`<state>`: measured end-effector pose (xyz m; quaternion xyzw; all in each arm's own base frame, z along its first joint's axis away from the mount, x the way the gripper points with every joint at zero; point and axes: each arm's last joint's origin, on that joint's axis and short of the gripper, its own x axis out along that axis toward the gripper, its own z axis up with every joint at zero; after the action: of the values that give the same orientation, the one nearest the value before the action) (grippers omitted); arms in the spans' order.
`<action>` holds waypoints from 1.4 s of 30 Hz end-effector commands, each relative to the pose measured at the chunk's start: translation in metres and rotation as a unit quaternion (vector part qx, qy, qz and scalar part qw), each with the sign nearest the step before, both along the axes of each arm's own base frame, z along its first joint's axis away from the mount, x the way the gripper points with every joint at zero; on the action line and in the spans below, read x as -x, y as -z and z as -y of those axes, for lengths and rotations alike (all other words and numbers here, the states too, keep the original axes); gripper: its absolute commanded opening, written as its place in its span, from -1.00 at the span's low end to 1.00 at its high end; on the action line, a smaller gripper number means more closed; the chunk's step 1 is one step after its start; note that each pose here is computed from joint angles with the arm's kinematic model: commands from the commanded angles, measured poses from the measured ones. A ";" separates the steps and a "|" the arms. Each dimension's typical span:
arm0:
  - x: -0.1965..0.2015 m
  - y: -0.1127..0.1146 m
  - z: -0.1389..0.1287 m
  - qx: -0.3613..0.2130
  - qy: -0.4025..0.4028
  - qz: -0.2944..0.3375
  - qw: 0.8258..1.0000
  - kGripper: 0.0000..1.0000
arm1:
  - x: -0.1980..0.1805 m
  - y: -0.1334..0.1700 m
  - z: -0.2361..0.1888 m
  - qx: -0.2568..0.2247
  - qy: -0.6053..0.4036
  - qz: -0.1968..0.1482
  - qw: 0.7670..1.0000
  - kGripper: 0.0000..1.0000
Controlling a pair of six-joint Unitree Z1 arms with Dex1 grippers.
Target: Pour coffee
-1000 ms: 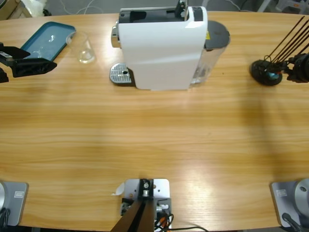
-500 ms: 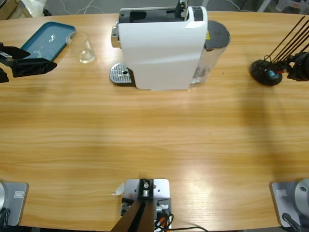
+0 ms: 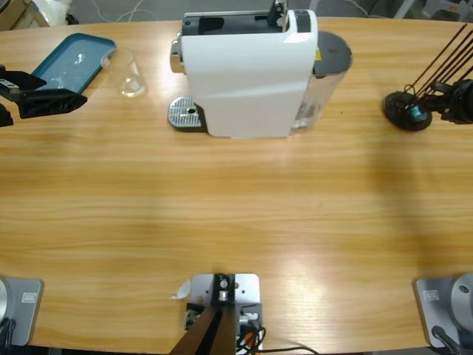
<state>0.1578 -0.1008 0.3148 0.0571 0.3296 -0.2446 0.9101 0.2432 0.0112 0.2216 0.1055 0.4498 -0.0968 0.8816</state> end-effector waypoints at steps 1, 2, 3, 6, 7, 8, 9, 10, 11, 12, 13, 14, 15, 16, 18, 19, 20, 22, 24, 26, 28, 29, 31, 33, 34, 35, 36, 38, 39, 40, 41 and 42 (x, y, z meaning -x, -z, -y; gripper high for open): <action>0.000 0.015 0.003 -0.018 0.009 -0.019 1.000 0.94 | 0.006 0.008 0.004 0.008 0.010 -0.014 1.000 -0.79; 0.000 0.015 0.003 -0.017 0.009 -0.018 1.000 0.94 | 0.008 0.005 0.004 0.008 0.009 -0.008 1.000 -0.79; 0.000 0.015 0.003 -0.017 0.009 -0.018 1.000 0.94 | 0.010 0.000 0.004 0.008 0.009 -0.003 1.000 -0.79; 0.001 0.014 0.003 -0.016 0.010 -0.017 1.000 0.94 | 0.017 -0.022 0.004 0.013 0.003 0.012 1.000 -0.79; 0.001 0.014 0.003 -0.016 0.012 -0.017 1.000 0.94 | 0.018 -0.030 0.004 0.014 0.001 0.016 1.000 -0.79; 0.001 0.014 0.003 -0.016 0.012 -0.016 1.000 0.94 | 0.020 -0.038 0.005 0.016 0.000 0.020 1.000 -0.79; 0.001 0.014 0.003 -0.016 0.012 -0.016 1.000 0.94 | 0.022 -0.041 0.005 0.017 0.000 0.018 1.000 -0.79; 0.001 0.014 0.003 -0.016 0.012 -0.016 1.000 0.94 | 0.023 -0.046 0.005 0.018 -0.001 0.018 1.000 -0.79; 0.001 0.014 0.003 -0.016 0.012 -0.016 1.000 0.94 | 0.024 -0.053 0.005 0.018 -0.002 0.022 1.000 -0.79; 0.001 0.014 0.003 -0.016 0.012 -0.016 1.000 0.94 | 0.024 -0.060 0.005 0.018 -0.002 0.026 0.999 -0.79; 0.001 0.014 0.004 -0.016 0.013 -0.016 1.000 0.94 | 0.024 -0.067 0.005 0.018 -0.002 0.030 0.999 -0.79; 0.001 0.014 0.004 -0.016 0.013 -0.016 1.000 0.94 | 0.025 -0.073 0.005 0.019 -0.003 0.033 0.999 -0.79; 0.001 0.014 0.004 -0.015 0.014 -0.015 1.000 0.94 | 0.025 -0.079 0.005 0.021 -0.003 0.034 0.999 -0.79; 0.001 0.014 0.004 -0.015 0.014 -0.015 1.000 0.94 | 0.026 -0.085 0.005 0.022 -0.003 0.035 0.999 -0.79; 0.001 0.014 0.004 -0.015 0.014 -0.015 1.000 0.94 | 0.027 -0.097 0.006 0.026 -0.003 0.038 0.999 -0.79; 0.001 0.014 0.004 -0.015 0.014 -0.015 1.000 0.94 | 0.028 -0.103 0.006 0.027 -0.003 0.040 0.999 -0.79; 0.001 0.014 0.004 -0.015 0.014 -0.015 1.000 0.94 | 0.028 -0.108 0.006 0.028 -0.003 0.042 0.999 -0.79; 0.001 0.014 0.004 -0.015 0.014 -0.015 1.000 0.94 | 0.030 -0.117 0.006 0.029 -0.003 0.044 0.999 -0.79; 0.001 0.014 0.004 -0.014 0.014 -0.014 1.000 0.94 | 0.032 -0.126 0.006 0.029 -0.003 0.049 0.998 -0.79; 0.001 0.014 0.004 -0.014 0.014 -0.014 1.000 0.94 | 0.035 -0.132 0.006 0.030 -0.003 0.053 0.998 -0.79; 0.001 0.014 0.004 -0.014 0.014 -0.015 1.000 0.94 | 0.039 -0.139 0.006 0.031 -0.003 0.059 0.998 -0.79; 0.001 0.014 0.004 -0.014 0.015 -0.015 1.000 0.94 | 0.041 -0.144 0.005 0.033 -0.004 0.063 0.997 -0.79; 0.001 0.014 0.005 -0.014 0.015 -0.016 1.000 0.94 | 0.044 -0.154 0.003 0.046 -0.011 0.069 0.997 -0.78; 0.001 0.015 0.005 -0.015 0.015 -0.017 1.000 0.94 | 0.047 -0.167 -0.002 0.067 -0.028 0.079 0.994 -0.78; 0.001 0.015 0.005 -0.014 0.015 -0.016 1.000 0.94 | 0.049 -0.174 -0.006 0.078 -0.040 0.085 0.992 -0.78; 0.001 0.015 0.004 -0.014 0.014 -0.017 1.000 0.94 | 0.051 -0.182 -0.011 0.090 -0.064 0.095 0.989 -0.78; 0.001 0.015 0.004 -0.014 0.015 -0.017 1.000 0.94 | 0.053 -0.189 -0.019 0.106 -0.109 0.107 0.983 -0.78; 0.002 0.014 0.004 -0.013 0.016 -0.015 1.000 0.94 | 0.059 -0.201 -0.043 0.163 -0.242 0.130 0.948 -0.78; 0.003 0.013 0.004 -0.012 0.018 -0.013 1.000 0.94 | 0.066 -0.204 -0.055 0.193 -0.312 0.141 0.920 -0.78; 0.005 0.013 0.003 -0.011 0.020 -0.010 1.000 0.94 | 0.074 -0.206 -0.067 0.219 -0.376 0.151 0.888 -0.78; 0.006 0.012 0.003 -0.012 0.022 -0.008 1.000 0.94 | 0.085 -0.206 -0.079 0.240 -0.445 0.161 0.847 -0.78; 0.007 0.012 0.003 -0.013 0.024 -0.006 1.000 0.94 | 0.094 -0.205 -0.087 0.248 -0.489 0.167 0.820 -0.78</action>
<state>0.1570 -0.1028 0.3149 0.0580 0.3263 -0.2503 0.9097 0.1940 0.0494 0.4138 -0.1086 0.3385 0.0391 0.9339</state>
